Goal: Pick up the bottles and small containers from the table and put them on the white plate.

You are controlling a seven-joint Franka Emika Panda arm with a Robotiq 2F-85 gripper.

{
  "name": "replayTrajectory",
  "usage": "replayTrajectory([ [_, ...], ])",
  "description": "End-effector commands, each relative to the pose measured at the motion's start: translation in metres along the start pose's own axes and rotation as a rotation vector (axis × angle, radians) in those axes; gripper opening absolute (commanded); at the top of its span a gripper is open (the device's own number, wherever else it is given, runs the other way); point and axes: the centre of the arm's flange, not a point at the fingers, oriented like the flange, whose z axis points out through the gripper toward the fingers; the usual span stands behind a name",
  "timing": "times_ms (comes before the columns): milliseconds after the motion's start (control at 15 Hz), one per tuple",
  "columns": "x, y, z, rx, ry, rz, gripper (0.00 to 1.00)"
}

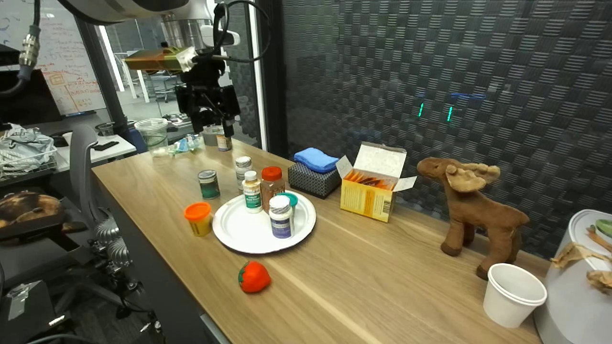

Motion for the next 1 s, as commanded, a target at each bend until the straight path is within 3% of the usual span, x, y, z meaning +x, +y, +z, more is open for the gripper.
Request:
replayTrajectory([
  [0,0.033,-0.016,0.005,0.001,0.034,-0.026,1.0],
  [333,0.062,-0.016,0.027,-0.034,0.045,-0.044,1.0],
  [933,0.094,0.002,0.066,0.004,-0.062,-0.045,1.0],
])
